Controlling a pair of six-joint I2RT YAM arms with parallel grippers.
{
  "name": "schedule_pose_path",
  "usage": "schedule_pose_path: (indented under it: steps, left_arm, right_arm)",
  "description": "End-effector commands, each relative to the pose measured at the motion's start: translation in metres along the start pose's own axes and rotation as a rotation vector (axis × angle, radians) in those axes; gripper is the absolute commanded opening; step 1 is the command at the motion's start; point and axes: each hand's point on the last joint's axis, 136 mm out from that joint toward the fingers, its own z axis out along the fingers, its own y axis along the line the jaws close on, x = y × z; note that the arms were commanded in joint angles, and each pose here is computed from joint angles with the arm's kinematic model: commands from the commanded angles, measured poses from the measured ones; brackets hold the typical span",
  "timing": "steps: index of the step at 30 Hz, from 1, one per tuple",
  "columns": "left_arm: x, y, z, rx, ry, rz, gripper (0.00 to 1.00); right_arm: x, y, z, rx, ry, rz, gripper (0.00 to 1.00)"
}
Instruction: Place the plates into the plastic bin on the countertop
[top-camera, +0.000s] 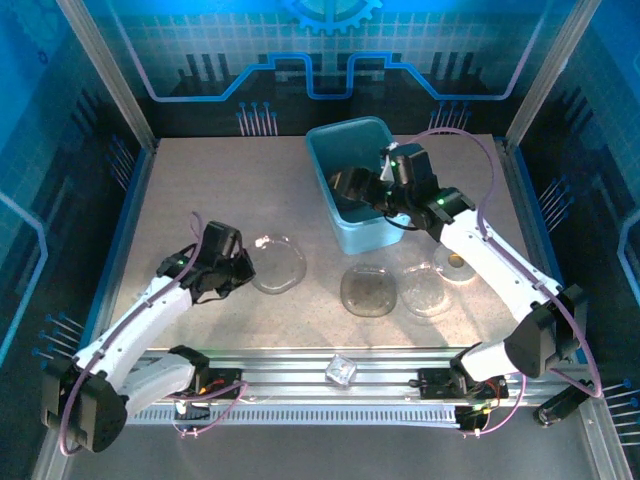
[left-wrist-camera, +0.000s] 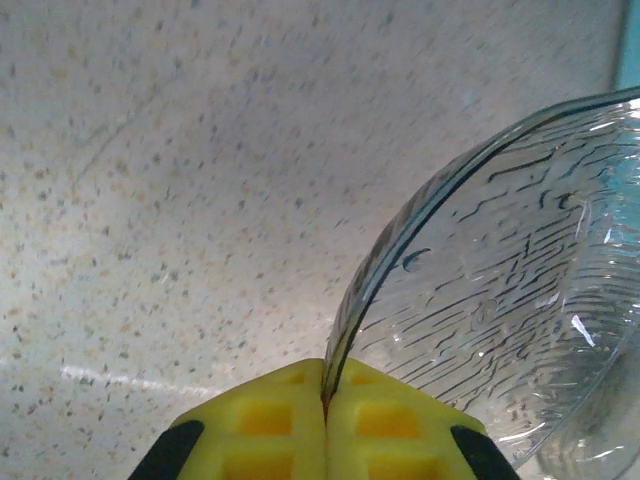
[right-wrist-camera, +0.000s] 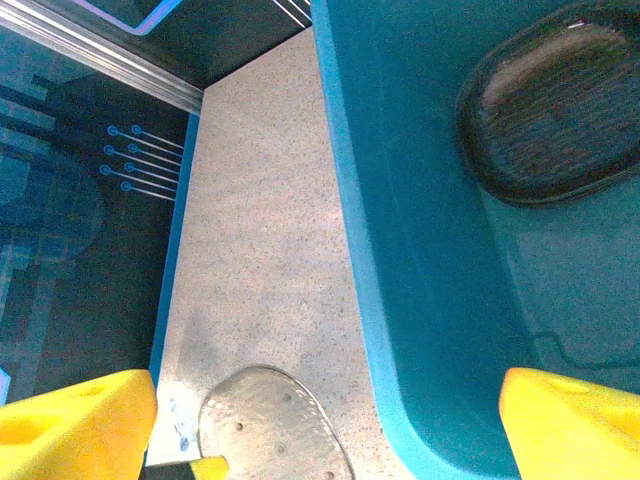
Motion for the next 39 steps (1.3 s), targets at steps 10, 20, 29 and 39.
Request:
schedule_pose_path:
  steps: [10, 20, 29, 39]
  left_arm:
    - [-0.101, -0.084, -0.067, 0.254, -0.285, 0.053, 0.0]
    - [-0.131, -0.129, -0.077, 0.384, -0.321, 0.002, 0.0]
    - [-0.121, -0.154, -0.074, 0.457, -0.309, -0.06, 0.0]
    - [-0.112, -0.164, -0.077, 0.458, -0.343, -0.095, 0.0]
  right_arm:
    - [0.0, 0.035, -0.013, -0.048, -0.033, 0.026, 0.78]
    - [0.013, 0.06, -0.007, -0.131, -0.056, 0.041, 0.69]
    - [0.024, 0.07, 0.017, -0.153, -0.064, 0.065, 0.58]
    - [0.022, 0.062, 0.032, -0.113, -0.12, 0.117, 0.46]
